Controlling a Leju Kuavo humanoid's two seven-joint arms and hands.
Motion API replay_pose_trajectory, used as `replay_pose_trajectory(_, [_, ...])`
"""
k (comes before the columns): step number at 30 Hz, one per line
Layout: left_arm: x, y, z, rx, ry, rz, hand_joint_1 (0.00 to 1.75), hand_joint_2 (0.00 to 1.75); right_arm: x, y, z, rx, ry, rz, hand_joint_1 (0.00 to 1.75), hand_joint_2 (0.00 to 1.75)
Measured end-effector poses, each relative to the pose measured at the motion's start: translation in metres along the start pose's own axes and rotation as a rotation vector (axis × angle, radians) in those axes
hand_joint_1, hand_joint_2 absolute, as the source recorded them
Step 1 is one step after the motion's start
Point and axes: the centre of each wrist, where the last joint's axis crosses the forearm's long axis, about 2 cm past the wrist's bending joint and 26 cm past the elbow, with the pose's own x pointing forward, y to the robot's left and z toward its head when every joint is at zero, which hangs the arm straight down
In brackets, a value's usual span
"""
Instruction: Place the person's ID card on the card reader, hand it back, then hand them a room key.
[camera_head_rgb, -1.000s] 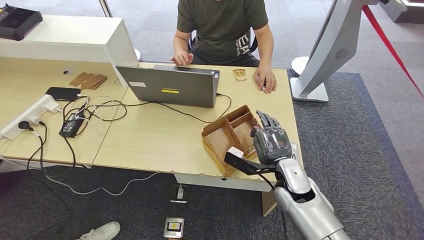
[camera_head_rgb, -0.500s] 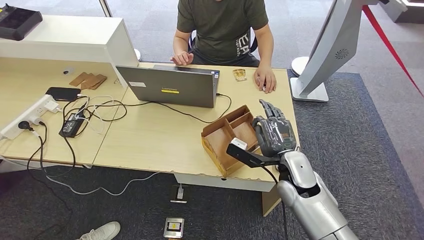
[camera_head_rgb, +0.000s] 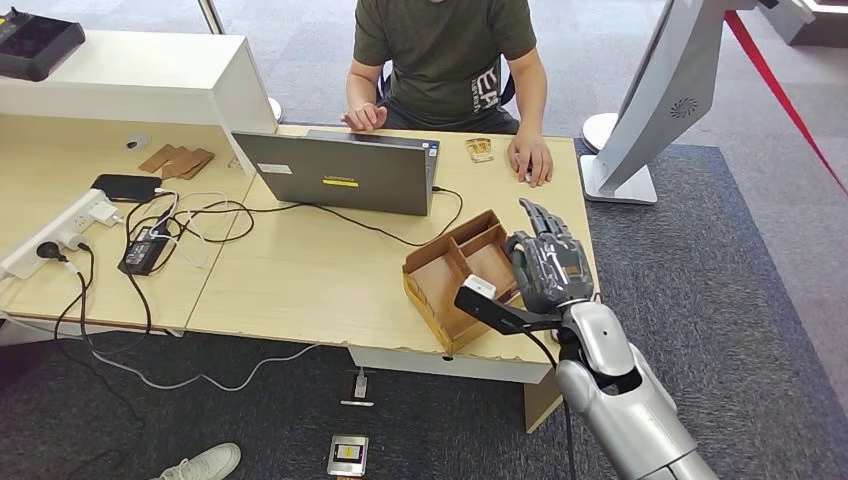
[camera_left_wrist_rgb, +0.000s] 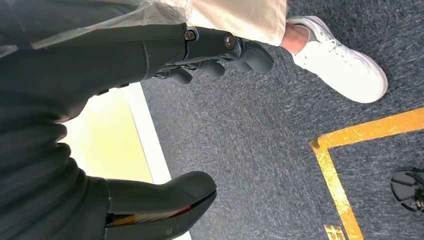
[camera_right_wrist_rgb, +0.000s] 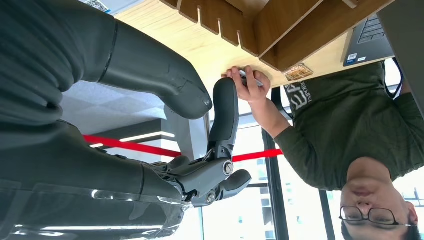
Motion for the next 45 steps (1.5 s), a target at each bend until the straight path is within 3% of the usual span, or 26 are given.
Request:
replay_pose_trajectory(4, [0.0,0.0,0.0,0.0,0.0,0.0,0.0,1.75,0.0,0.0,0.0,0.0,0.001,-0.004,1.75,1.75])
replay_pose_trajectory(8, [0.0,0.0,0.0,0.0,0.0,0.0,0.0,1.75,-0.001,0.0,0.0,0.0,0.003,-0.011,0.4,1.75])
replay_pose_trajectory(9, [0.0,0.0,0.0,0.0,0.0,0.0,0.0,1.75,-0.001,0.0,0.0,0.0,0.004,-0.013,0.4,1.75])
replay_pose_trajectory(13, [0.0,0.0,0.0,0.0,0.0,-0.001,0.0,1.75,-0.007,-0.001,0.0,-0.017,0.019,-0.022,0.01,1.75])
replay_pose_trajectory(19, [0.0,0.0,0.0,0.0,0.0,-0.001,0.0,1.75,-0.018,-0.001,0.0,-0.023,0.045,-0.015,0.0,1.75])
replay_pose_trajectory(31, [0.0,0.0,0.0,-0.001,0.007,0.009,0.0,1.75,-0.069,0.02,0.011,0.011,0.143,0.014,0.0,1.75])
replay_pose_trajectory(45, [0.0,0.0,0.0,-0.001,0.002,0.013,0.0,1.75,-0.076,0.05,0.02,0.109,0.153,0.03,0.0,1.75])
